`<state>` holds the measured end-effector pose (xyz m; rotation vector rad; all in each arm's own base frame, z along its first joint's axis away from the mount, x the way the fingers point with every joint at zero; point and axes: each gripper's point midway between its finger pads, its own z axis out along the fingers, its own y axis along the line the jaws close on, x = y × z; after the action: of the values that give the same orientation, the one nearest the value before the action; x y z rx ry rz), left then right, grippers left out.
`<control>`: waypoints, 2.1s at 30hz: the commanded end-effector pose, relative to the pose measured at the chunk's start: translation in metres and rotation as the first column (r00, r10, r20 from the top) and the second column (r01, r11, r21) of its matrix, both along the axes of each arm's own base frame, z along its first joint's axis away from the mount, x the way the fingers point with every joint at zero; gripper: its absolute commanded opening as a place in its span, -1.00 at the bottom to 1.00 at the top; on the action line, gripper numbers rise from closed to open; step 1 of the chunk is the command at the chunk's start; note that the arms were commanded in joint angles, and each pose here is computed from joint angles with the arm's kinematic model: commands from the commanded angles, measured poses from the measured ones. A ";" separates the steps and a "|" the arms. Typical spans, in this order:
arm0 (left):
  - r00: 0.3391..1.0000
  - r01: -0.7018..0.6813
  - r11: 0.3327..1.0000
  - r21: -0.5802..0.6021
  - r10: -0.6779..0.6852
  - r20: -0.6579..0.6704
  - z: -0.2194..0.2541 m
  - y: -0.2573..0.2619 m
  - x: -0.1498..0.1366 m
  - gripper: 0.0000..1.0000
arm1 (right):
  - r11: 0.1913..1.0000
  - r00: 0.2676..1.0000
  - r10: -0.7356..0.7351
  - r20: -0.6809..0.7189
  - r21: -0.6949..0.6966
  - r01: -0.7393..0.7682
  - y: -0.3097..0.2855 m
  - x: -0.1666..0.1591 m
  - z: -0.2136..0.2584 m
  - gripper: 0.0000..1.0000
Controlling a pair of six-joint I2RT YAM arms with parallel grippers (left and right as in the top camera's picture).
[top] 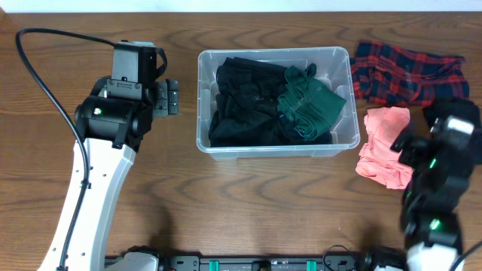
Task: Pack container
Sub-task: 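Reach the right gripper to the pink garment and grasp it, then lift the pink garment and carry it over the bin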
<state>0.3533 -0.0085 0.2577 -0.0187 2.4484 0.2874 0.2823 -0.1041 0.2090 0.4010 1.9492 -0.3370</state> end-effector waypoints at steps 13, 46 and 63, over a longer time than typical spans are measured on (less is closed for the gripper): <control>1.000 -0.005 1.000 0.014 0.005 0.015 0.007 0.004 0.001 0.96 | 0.946 0.898 0.063 -0.435 0.314 0.086 -0.039 0.041 -0.051 0.99; 1.000 -0.005 1.000 0.014 0.005 0.015 0.007 0.004 0.001 0.96 | 0.862 0.592 0.407 -0.695 0.507 0.002 -0.014 0.037 -0.233 -0.09; 1.000 -0.005 1.000 0.014 0.005 0.015 0.007 0.004 0.001 0.96 | 0.836 0.838 0.395 -0.377 0.526 -0.157 0.008 0.082 -0.047 -0.97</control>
<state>0.3534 -0.0085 0.2578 -0.0189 2.4480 0.2878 0.3398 -0.1132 0.0908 0.4167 2.7416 0.2089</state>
